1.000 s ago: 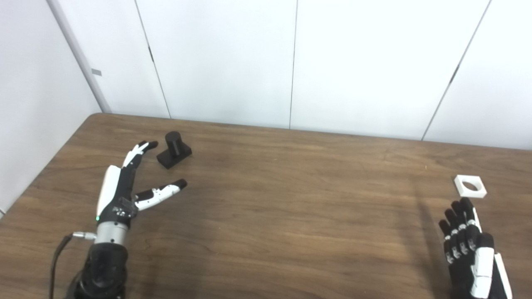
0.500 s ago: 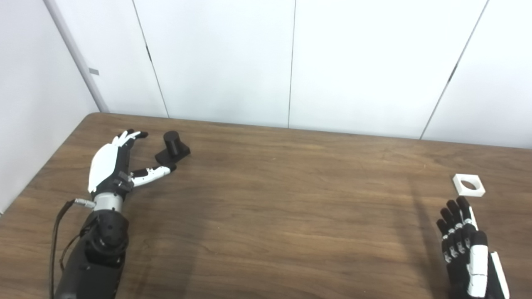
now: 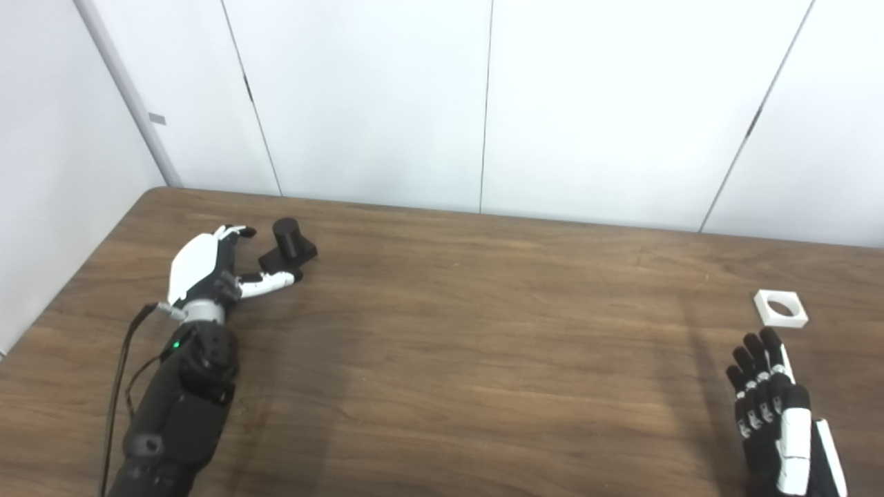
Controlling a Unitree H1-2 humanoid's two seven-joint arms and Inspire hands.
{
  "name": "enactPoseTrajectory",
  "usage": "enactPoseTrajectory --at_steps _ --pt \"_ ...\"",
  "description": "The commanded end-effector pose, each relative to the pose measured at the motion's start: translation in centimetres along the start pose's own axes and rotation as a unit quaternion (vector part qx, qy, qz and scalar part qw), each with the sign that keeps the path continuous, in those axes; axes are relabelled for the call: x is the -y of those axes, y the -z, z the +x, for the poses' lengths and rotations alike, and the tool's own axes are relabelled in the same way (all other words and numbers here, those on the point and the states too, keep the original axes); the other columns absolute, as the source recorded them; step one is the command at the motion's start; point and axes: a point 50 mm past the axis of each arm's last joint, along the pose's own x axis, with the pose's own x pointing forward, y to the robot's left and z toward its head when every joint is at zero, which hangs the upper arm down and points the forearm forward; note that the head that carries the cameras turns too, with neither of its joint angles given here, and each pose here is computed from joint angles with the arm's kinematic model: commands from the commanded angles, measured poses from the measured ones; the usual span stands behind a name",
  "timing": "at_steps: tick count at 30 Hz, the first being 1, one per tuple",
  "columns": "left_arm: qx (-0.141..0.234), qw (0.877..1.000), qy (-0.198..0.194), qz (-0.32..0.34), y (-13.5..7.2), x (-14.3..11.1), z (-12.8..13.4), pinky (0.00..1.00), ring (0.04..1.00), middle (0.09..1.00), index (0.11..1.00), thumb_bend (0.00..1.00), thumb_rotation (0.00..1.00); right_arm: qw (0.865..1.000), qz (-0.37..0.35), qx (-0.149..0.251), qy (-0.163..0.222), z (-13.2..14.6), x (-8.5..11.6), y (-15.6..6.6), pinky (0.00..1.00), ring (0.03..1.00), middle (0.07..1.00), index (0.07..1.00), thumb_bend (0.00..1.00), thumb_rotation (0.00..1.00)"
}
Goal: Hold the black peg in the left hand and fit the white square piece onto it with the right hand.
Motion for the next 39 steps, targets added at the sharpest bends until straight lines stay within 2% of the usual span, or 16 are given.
enactPoseTrajectory --at_steps 1,12,22,29,39 --pt "0.014 0.999 -0.029 0.009 -1.4 -2.1 1.5 1.00 0.987 0.956 0.835 0.91 0.39 0.999 -0.003 -0.045 0.013 -2.6 0.8 2.2 1.00 0.982 0.982 0.992 0.56 0.96" --pt "0.000 1.000 -0.018 0.003 -1.8 -1.4 3.3 1.00 0.969 0.930 0.801 0.94 0.39 0.999 -0.004 -0.045 0.006 -2.5 0.6 2.2 1.00 0.989 0.986 0.995 0.55 0.97" --pt "0.001 1.000 -0.015 0.006 -2.1 -1.5 3.8 1.00 0.970 0.923 0.764 0.92 0.35 0.999 -0.002 -0.044 0.002 -2.5 0.4 2.1 1.00 1.000 0.999 1.000 0.56 0.97" --pt "-0.001 1.000 -0.013 0.018 -2.0 -1.6 3.8 1.00 0.957 0.899 0.717 0.90 0.34 0.999 -0.006 -0.044 0.000 -2.6 0.3 2.1 1.00 0.998 0.995 1.000 0.54 0.99" --pt "-0.001 0.999 -0.015 0.030 -1.8 -1.4 3.6 1.00 0.956 0.883 0.618 0.85 0.26 0.999 -0.007 -0.044 -0.004 -2.5 0.3 2.0 1.00 1.000 0.996 1.000 0.53 1.00"
